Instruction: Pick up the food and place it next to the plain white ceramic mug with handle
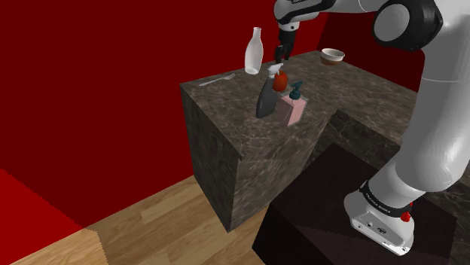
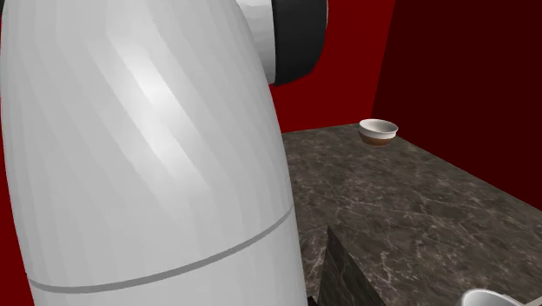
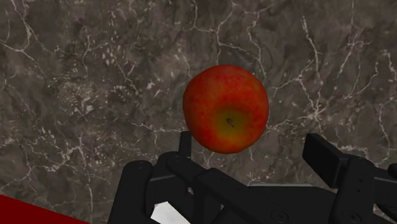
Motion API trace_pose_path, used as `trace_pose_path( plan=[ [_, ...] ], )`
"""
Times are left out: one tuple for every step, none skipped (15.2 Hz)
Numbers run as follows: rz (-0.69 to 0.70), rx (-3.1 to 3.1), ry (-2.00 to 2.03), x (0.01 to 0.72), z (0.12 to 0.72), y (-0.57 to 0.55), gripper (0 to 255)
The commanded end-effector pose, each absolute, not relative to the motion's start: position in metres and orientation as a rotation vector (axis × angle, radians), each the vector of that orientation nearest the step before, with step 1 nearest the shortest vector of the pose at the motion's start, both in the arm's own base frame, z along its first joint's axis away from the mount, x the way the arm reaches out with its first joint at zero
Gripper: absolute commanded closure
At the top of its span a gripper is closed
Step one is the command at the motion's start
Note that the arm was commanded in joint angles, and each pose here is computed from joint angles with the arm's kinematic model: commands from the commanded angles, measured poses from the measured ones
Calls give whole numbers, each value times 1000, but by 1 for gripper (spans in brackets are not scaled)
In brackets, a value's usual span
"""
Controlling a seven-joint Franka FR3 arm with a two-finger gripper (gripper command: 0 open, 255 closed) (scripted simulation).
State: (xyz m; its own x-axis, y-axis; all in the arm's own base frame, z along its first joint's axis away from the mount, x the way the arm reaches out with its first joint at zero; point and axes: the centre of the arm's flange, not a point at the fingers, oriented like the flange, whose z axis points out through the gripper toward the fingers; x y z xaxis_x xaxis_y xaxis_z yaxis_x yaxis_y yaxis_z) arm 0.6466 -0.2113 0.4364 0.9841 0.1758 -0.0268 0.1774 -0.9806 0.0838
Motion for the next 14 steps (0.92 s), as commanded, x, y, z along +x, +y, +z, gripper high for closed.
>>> trace_pose_path(
  plan=[
    [-31,3042,280,651,425,-214,0],
    [-31,3042,280,651,420,-214,0],
    [-31,3042,280,650,415,-215,0],
    [-31,3042,280,650,409,-215,0],
    [-31,3042,280,650,404,-216,0],
    [-31,3042,280,650,399,-216,0],
    [-31,3042,280,650,396,-216,0],
    [-31,3042,280,650,396,-216,0],
    [-31,3042,280,650,396,-216,0],
    [-31,3042,280,650,396,-216,0],
    [-31,3042,280,650,396,-216,0],
    [-31,3042,280,650,396,-216,0],
    [-31,3042,280,650,396,-216,0],
    [-31,3042,280,650,396,-216,0]
  ],
)
